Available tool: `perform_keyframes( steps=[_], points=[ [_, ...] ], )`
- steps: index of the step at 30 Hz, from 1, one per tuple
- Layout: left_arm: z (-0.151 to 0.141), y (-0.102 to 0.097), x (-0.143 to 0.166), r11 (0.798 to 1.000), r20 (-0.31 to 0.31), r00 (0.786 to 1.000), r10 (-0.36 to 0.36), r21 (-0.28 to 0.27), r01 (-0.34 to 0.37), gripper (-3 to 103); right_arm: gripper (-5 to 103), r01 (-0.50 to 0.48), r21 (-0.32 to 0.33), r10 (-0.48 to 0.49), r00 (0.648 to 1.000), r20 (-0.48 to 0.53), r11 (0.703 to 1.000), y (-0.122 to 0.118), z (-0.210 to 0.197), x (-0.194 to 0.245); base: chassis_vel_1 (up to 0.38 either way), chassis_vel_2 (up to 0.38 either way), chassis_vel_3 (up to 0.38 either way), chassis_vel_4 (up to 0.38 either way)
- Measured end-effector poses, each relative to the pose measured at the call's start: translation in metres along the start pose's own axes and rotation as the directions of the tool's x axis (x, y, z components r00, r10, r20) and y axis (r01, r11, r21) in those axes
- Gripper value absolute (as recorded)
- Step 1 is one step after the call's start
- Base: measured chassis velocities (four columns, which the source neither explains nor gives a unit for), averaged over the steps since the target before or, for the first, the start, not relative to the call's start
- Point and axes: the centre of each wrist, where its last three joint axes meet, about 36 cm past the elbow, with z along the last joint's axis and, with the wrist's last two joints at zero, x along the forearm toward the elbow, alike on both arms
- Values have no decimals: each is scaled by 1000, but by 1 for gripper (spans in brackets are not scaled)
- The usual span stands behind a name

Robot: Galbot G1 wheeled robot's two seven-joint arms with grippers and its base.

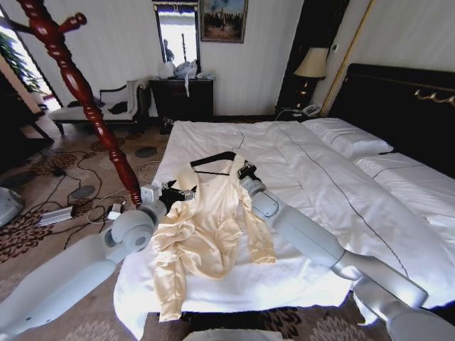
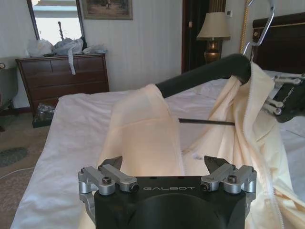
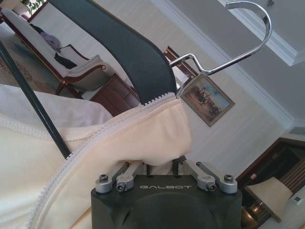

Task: Pick up the clothes from the bed and hang them on the clothes hanger.

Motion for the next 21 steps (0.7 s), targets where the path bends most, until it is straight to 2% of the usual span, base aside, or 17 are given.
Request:
perform_keyframes(
  steps=[7,12,15,21],
  points=[
    [5,-4,-15,1000,-16,1000,-20,-19,20,96,22,1,8,-1,1000,19,1000,-2,-3,-1,0,0,0,0],
    [2,-16,-23,999,-9,1000,-12,-42,11,92,22,5,10,-5,1000,22,1000,-1,-2,1,0,0,0,0],
    [0,-20,-25,999,-9,1000,-2,-48,1,82,22,4,12,-4,1000,21,1000,-3,-1,2,0,0,0,0],
    [3,-22,-29,998,-22,1000,-2,-55,1,77,22,2,17,-3,1000,20,1000,-7,1,4,0,0,0,0]
  ],
)
